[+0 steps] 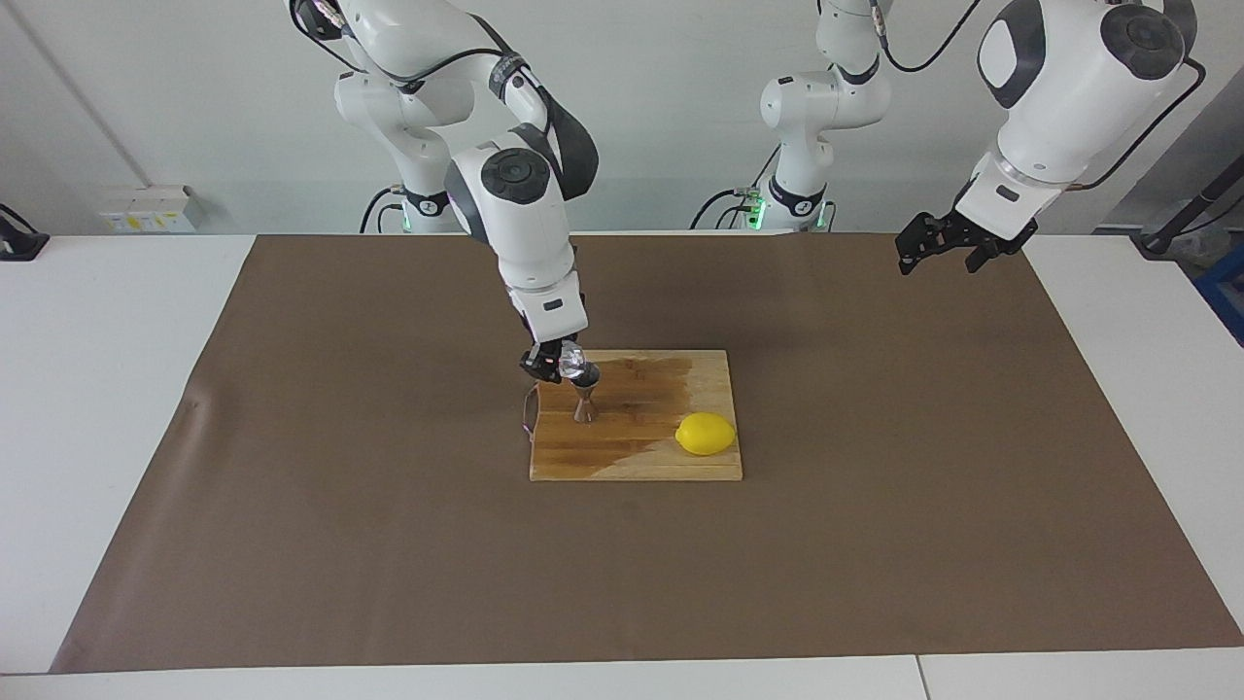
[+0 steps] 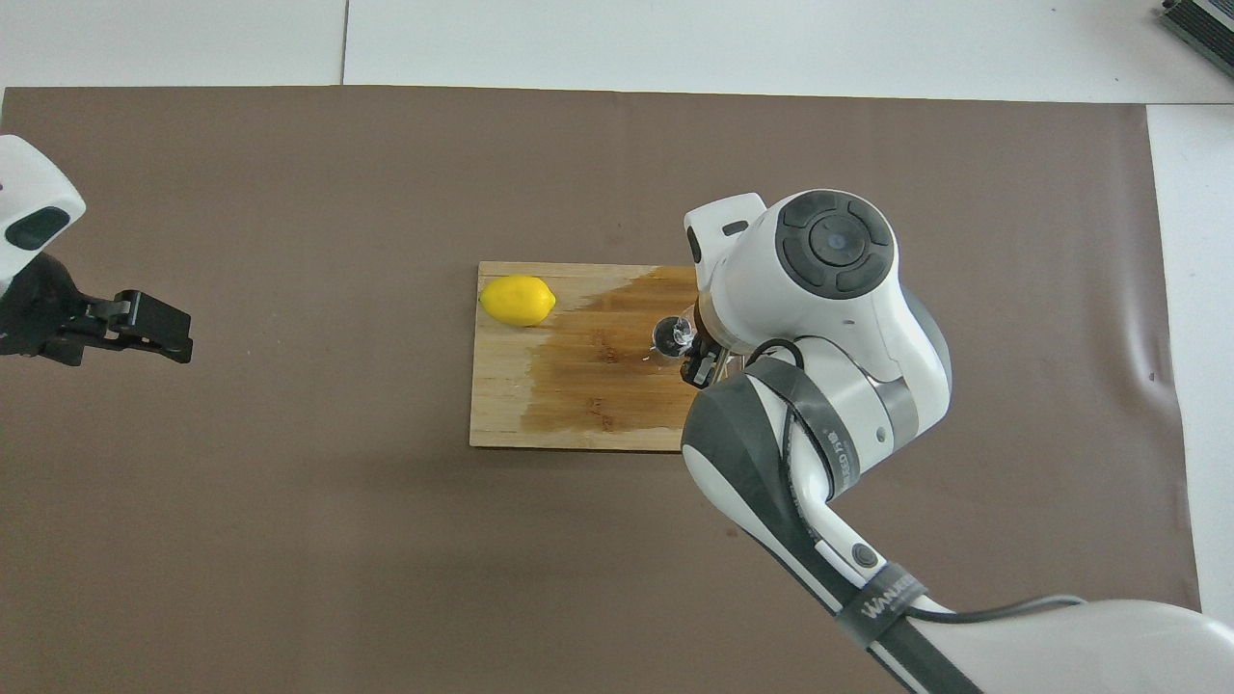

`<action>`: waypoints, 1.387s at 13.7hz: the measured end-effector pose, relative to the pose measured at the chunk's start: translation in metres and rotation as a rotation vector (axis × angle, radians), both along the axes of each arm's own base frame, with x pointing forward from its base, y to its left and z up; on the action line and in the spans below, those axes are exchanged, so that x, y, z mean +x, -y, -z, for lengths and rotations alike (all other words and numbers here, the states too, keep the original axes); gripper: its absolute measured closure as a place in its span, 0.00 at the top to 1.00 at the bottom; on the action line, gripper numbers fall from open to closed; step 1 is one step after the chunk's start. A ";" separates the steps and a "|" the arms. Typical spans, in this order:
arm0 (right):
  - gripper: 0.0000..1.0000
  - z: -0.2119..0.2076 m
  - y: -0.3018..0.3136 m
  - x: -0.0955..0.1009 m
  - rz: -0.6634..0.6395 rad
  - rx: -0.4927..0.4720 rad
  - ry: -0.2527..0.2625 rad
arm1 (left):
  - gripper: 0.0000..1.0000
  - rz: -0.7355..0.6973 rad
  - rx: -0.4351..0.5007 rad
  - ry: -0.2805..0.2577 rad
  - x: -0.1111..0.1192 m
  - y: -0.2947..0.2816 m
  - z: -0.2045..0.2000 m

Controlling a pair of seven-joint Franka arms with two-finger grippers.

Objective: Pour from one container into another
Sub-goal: 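Tilt the glass cup over the metal cup with the right gripper, then carry the glass cup back off the board with the right gripper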

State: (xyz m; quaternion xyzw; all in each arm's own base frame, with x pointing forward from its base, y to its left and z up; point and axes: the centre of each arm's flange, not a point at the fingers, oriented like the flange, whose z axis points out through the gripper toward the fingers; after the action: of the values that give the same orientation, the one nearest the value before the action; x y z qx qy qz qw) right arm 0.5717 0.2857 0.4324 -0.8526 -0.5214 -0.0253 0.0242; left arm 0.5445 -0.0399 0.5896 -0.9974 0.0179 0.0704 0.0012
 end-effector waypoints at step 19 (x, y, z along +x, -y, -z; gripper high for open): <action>0.48 -0.064 0.109 0.035 -0.003 0.396 0.059 | 1.00 0.000 0.000 0.000 0.000 0.000 0.000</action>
State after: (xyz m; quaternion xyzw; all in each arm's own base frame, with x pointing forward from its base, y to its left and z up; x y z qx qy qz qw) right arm 0.6069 0.1771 0.4962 -0.8292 -0.5082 -0.1523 0.1759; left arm 0.5444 -0.0400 0.5896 -0.9973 0.0180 0.0706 0.0012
